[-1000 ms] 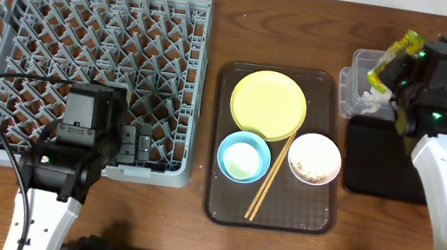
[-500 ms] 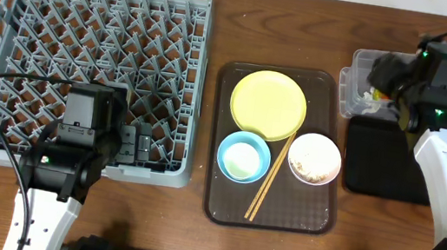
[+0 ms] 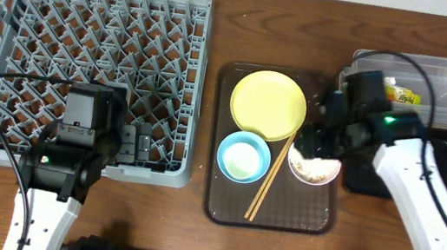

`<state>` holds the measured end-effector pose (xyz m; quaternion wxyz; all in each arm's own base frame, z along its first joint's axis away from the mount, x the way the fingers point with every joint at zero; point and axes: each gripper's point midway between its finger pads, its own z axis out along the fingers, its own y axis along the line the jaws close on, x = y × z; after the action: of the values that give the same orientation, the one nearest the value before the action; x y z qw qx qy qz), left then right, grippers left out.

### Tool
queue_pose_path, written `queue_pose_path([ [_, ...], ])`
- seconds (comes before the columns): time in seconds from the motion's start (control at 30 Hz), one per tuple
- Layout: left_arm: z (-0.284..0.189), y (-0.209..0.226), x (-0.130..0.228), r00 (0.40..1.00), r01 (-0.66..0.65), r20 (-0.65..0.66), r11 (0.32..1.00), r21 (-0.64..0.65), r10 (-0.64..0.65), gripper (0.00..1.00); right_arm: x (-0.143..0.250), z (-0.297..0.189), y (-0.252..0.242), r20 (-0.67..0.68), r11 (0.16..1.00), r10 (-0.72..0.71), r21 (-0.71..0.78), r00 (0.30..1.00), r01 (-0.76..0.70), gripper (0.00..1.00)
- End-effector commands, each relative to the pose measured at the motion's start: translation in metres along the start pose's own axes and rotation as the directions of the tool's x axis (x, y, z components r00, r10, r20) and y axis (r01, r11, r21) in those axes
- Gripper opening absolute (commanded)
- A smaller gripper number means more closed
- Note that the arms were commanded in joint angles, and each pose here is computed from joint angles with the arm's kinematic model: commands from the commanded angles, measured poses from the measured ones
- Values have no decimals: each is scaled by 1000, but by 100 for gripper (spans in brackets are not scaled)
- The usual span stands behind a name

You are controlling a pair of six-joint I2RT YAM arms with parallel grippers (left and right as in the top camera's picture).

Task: Sort waste into correct bins and load items into the dishwasher rack
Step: 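Grasp the rim of the pink noodle bowl with the right gripper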

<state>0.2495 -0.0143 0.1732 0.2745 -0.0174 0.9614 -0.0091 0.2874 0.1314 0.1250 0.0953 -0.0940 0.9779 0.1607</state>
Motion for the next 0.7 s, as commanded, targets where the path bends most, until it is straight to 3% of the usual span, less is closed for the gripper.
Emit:
queue_pose_path([
  [0.0,-4,-1,-6,1000,7,16,1000,2,-7,100,16,9,0,-48,992,-81,92,996,85,54],
  [0.33,-4,-1,-5,1000,7,16,1000,2,-7,100,34,50,13,-35,986,-88,140,996,92,41],
  [0.67,-4,-1,-5,1000,7,16,1000,2,-7,100,50,79,-7,-9,979,-55,197,998,55,31],
])
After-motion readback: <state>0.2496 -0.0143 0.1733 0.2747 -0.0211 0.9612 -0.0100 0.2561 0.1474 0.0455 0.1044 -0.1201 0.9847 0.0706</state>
